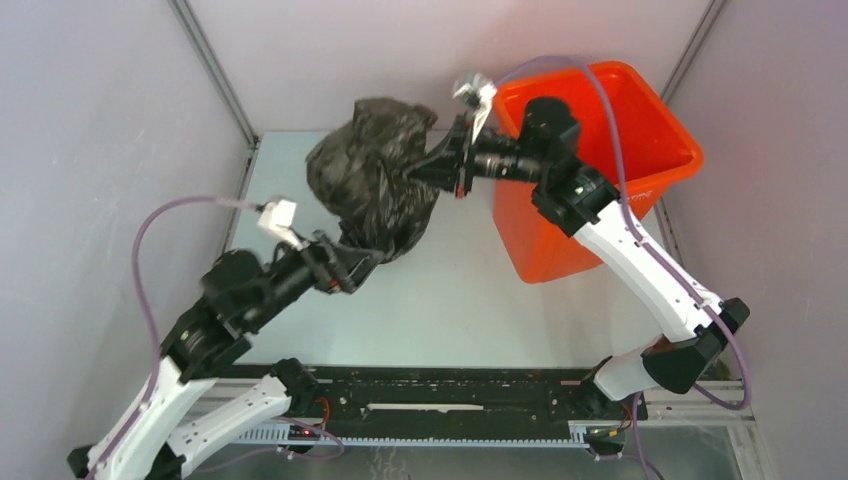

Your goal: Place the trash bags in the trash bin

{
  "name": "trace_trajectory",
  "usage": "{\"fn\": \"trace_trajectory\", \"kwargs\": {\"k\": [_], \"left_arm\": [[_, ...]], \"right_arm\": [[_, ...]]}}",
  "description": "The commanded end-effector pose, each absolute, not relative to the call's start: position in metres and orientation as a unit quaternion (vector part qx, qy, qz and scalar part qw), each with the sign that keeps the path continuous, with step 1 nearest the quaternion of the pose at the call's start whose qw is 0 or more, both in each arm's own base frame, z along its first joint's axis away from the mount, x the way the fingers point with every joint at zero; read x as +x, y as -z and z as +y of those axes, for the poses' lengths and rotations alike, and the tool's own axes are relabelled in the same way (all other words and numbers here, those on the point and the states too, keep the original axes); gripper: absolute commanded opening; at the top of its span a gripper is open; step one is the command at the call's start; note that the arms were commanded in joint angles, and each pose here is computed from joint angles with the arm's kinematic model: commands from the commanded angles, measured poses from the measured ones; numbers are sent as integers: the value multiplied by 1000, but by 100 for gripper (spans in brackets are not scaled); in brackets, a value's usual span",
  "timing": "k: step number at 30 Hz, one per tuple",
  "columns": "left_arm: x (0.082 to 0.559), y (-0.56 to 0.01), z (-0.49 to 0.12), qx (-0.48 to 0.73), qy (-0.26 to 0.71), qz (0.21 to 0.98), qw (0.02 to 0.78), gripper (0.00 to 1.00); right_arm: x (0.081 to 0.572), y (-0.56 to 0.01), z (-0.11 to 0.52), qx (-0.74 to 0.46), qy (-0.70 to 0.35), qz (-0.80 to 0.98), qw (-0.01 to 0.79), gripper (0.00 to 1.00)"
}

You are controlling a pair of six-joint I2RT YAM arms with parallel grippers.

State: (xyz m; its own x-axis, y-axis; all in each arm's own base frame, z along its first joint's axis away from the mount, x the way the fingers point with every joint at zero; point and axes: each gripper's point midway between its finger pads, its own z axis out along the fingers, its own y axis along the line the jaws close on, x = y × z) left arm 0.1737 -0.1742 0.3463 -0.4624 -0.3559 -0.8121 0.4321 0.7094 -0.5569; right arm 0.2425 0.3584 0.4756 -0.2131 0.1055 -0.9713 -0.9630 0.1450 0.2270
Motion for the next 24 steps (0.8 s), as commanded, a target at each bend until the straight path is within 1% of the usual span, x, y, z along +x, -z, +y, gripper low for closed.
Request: {"fn": "trace_trajectory", "kwargs": {"k": [1,3,5,7,8,10,11,13,15,17,18,20,22,23,24], "left_arm": [[122,-399,-189,17,553,685,474,95],[117,-402,-190,-6,577,684,447,94],[120,-405,-185,-60,590,680,430,93],[130,-401,-176,-142,595,676,411,94],[138,-398,-170,-205,599,669,390,94],[150,-385,-167,-289,600,659,349,95],[155,-375,-170,-324,600,657,322,93],[166,-350,-179,-383,599,651,265,86],[181,-339,-189,-399,617,629,253,86],[197,-331,-197,-401,627,616,257,93],[204,-325,-202,-398,623,623,258,96],[219,-315,-213,-378,605,651,260,99],[232,-308,-228,-342,590,685,256,98],[237,-308,-235,-324,586,699,252,96],[244,-311,-240,-308,584,709,249,92]], "right_arm": [[203,-418,351,-484,-470,561,480,0],[197,-397,339,-485,-445,578,481,0],[190,-381,326,-485,-429,594,477,0],[184,-373,317,-485,-418,604,474,0],[180,-371,313,-486,-414,608,473,0],[175,-367,309,-488,-403,614,471,0],[174,-365,307,-489,-398,617,471,0],[174,-365,304,-486,-386,621,480,0],[177,-369,300,-474,-375,624,495,0],[179,-373,296,-464,-369,626,508,0],[178,-374,295,-462,-369,625,510,0],[178,-371,294,-461,-367,628,508,0],[183,-366,294,-457,-361,637,506,0],[186,-363,294,-452,-354,643,507,0],[190,-362,293,-445,-348,649,509,0]]}}
